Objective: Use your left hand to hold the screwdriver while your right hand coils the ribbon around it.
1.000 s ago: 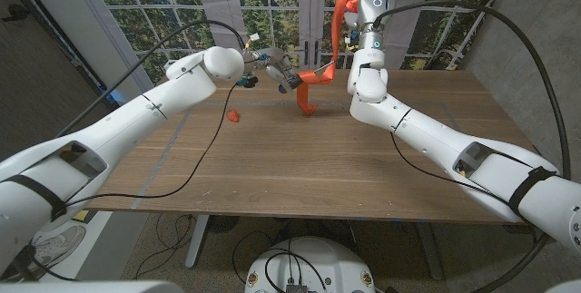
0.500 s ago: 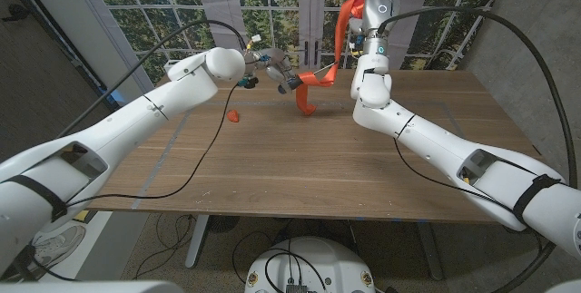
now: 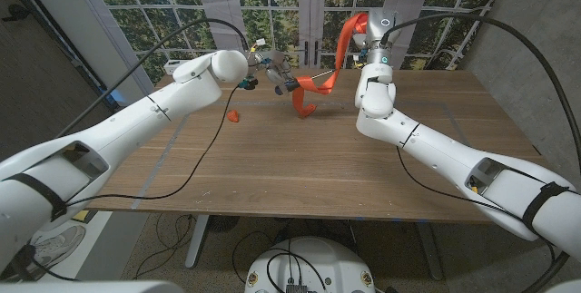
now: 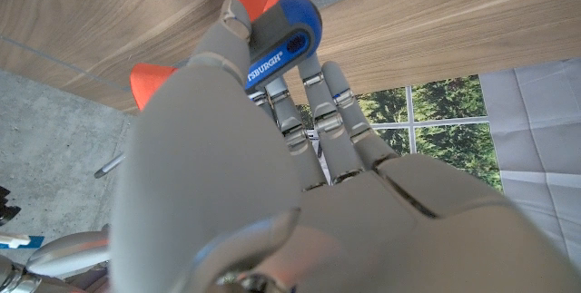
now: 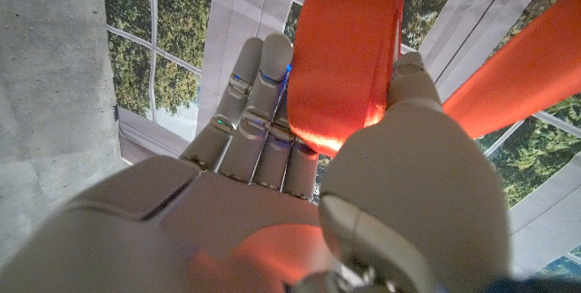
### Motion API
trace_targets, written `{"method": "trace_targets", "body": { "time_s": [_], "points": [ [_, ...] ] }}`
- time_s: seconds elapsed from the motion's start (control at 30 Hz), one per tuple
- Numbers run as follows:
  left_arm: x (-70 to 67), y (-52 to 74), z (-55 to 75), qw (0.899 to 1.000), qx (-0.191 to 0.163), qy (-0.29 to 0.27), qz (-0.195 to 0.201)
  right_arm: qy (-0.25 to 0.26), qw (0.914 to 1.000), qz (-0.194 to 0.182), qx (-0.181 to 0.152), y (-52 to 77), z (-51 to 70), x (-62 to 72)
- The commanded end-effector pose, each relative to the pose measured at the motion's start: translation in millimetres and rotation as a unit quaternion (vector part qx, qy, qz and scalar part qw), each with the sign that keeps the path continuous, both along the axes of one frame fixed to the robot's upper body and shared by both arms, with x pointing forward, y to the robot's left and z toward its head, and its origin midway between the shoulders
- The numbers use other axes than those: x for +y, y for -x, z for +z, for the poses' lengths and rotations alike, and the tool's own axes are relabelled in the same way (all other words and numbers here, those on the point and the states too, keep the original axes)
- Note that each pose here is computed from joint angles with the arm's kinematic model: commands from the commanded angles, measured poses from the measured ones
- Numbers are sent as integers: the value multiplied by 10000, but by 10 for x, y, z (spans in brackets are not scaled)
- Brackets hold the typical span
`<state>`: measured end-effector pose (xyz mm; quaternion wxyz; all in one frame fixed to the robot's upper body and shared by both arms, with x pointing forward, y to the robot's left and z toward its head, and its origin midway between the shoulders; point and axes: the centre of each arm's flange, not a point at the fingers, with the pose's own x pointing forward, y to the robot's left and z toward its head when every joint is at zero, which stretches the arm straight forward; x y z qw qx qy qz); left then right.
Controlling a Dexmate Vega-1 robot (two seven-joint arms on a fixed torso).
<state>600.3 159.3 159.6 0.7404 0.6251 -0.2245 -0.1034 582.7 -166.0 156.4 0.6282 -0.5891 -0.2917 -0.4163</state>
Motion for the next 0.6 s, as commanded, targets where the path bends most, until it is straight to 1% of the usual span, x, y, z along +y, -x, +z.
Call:
{"method": "trace_targets", "body": {
  "time_s": [0.03, 0.13, 0.2, 0.23, 0.3, 0.37, 0.47, 0.5, 0.57, 0.6],
  "points": [
    [-46, -92, -115, 9993, 179, -317, 114, -28, 9978, -190, 633, -71, -369, -176],
    [-48, -109, -136, 9992, 229, -317, 107, 6, 9972, -240, 711, -75, -447, -210],
    [-48, -122, -147, 9989, 259, -376, 111, -2, 9960, -238, 856, -87, -500, -238],
    [-44, -132, -162, 9990, 283, -323, 114, -9, 9956, -239, 902, -92, -529, -246],
    [-49, -148, -188, 9987, 302, -394, 149, 81, 9948, -307, 966, -106, -591, -253],
    [-40, -173, -220, 9985, 390, -364, 122, 3, 9937, -232, 1099, -122, -645, -280],
    [-36, -211, -259, 9980, 468, -404, 161, 28, 9922, -312, 1210, -147, -726, -294],
    [-37, -222, -269, 9977, 497, -426, 163, 39, 9918, -263, 1246, -154, -750, -303],
    [-41, -227, -283, 9976, 485, -470, 181, 88, 9907, -349, 1312, -172, -802, -304],
    [-43, -225, -290, 9976, 446, -490, 208, 100, 9901, -330, 1364, -178, -821, -310]
  ]
}}
